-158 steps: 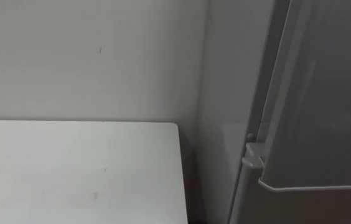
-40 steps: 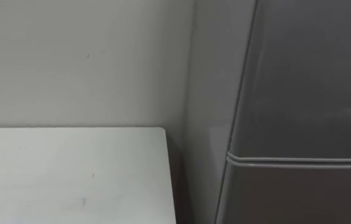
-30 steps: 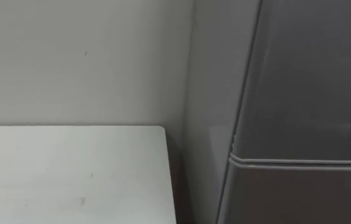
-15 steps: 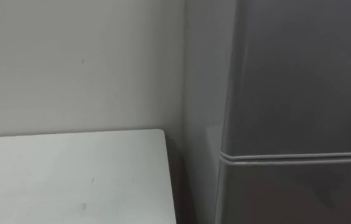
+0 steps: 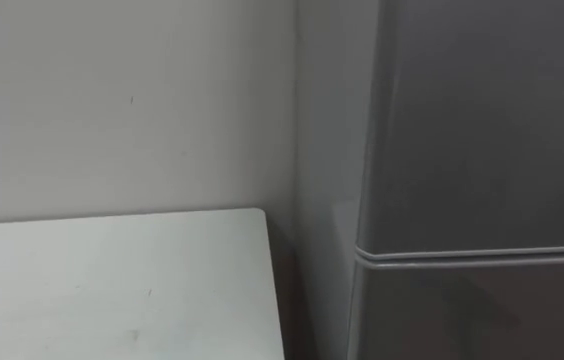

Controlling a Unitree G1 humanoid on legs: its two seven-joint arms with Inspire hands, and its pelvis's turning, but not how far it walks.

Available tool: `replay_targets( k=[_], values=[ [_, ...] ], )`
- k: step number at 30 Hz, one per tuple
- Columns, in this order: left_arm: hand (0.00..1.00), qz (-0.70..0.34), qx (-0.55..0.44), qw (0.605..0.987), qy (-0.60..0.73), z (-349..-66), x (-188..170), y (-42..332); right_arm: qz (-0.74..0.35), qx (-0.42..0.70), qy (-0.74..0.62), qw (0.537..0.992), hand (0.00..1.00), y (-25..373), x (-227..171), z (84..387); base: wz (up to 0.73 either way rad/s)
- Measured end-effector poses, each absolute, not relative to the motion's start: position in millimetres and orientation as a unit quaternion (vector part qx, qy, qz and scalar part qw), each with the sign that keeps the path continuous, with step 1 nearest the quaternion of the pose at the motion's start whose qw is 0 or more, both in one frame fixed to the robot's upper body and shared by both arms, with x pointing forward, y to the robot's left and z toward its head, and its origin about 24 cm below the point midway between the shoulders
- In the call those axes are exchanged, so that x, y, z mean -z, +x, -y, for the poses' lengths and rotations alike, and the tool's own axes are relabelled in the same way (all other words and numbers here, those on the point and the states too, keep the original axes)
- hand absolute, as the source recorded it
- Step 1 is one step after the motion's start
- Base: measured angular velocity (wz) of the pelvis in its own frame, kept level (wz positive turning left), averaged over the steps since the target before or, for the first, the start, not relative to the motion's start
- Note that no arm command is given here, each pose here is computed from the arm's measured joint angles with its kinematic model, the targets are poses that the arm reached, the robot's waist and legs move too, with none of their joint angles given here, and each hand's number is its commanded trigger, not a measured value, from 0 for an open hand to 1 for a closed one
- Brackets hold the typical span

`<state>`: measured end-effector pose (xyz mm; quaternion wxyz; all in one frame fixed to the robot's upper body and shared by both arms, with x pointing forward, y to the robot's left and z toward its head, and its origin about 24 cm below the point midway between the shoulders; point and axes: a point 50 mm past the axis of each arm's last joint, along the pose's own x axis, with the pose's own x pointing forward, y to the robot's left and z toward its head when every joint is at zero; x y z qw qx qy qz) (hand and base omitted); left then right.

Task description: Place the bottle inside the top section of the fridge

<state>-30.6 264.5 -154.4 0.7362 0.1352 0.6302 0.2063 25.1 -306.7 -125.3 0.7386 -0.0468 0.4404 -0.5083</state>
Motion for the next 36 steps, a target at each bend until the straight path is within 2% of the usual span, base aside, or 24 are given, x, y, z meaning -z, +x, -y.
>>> replay_targets(
  k=[10,16,27,36],
  values=[
    [0.00,-0.645,-0.183,0.729,0.136,-258.1,158.4,-32.2,-0.539,0.289,-0.104,0.784,0.00,13.8,147.4,276.7,0.00],
    [0.00,-0.648,-0.149,0.731,0.150,-248.0,161.7,-27.3,-0.554,0.190,-0.135,0.799,0.00,26.1,153.0,262.9,0.05],
    [0.00,-0.651,-0.109,0.732,0.169,-236.6,165.8,-18.5,-0.564,0.111,-0.109,0.811,0.00,37.9,160.8,238.8,0.06],
    [0.00,-0.651,-0.090,0.730,0.188,-236.1,166.2,-13.3,-0.567,0.085,-0.096,0.813,0.00,43.2,162.5,233.9,0.07]
  ],
)
